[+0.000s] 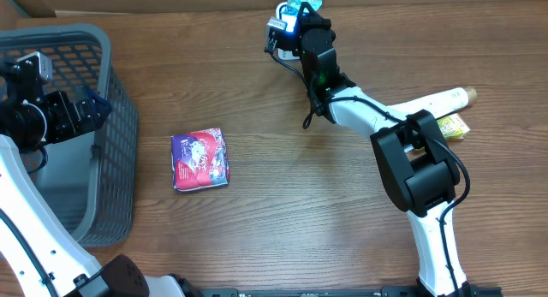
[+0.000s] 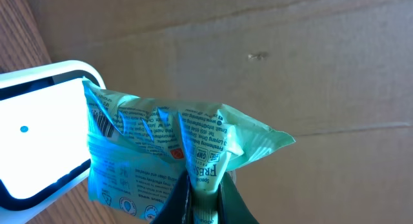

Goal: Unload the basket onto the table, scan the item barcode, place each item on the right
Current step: 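Lift the tissue pack and hold it up to the white scanner, then carry the tissue pack right and lay it on the tube and carton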

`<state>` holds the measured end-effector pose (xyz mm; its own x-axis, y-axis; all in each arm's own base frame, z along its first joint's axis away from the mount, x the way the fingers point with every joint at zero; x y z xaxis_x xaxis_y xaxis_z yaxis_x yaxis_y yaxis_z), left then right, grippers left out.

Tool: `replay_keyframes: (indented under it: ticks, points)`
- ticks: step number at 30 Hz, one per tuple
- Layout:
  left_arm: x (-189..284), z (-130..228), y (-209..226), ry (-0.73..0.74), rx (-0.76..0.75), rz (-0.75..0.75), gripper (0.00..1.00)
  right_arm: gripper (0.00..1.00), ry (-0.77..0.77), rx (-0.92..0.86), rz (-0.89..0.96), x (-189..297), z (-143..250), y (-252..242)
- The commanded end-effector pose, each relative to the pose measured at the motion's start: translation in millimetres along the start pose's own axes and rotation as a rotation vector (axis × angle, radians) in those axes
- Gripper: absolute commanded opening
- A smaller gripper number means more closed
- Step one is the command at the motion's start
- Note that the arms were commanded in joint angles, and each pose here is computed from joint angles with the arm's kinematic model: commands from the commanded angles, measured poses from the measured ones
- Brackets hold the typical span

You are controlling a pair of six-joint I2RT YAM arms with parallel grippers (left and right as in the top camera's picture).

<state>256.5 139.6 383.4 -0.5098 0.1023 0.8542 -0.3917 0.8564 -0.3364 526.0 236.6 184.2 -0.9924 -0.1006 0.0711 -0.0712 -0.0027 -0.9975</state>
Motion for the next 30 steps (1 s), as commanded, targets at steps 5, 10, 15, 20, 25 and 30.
replay_keyframes:
  ticks: [5, 10, 15, 20, 25, 30]
  points:
    - [-2, -1, 0, 0.004, -0.003, -0.001, 1.00, 0.04, 0.056, -0.084, 0.182, 11, -11, -41]
    - [-2, -1, 0, 0.004, -0.003, -0.001, 1.00, 0.04, 0.024, -0.107, 0.208, 32, -36, -69]
    - [-2, -1, 0, 0.004, -0.003, -0.001, 0.99, 0.04, 0.039, -0.188, 0.135, 63, -55, -100]
    - [-2, -1, 0, 0.004, -0.003, -0.001, 1.00, 0.04, -0.030, -0.211, -0.082, 106, -65, -123]
    - [-2, -1, 0, 0.004, -0.003, 0.000, 0.99, 0.04, -0.185, -0.490, -0.372, 166, -56, -151]
    - [-2, -1, 0, 0.004, -0.004, -0.001, 1.00, 0.04, -0.265, -0.816, -0.632, 214, -25, -176]
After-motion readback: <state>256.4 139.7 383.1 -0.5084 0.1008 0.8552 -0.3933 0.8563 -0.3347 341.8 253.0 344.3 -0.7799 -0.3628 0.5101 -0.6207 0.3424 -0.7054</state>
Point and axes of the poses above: each gripper's point midway between its finger pads, its own x axis back along the fingers, its own y axis along the line the jaws close on, z = x × y, the point moved 9 cm from there along x, back along the fingers, and after that the axes turned 12 degrees about x, right-handed, at the moved point
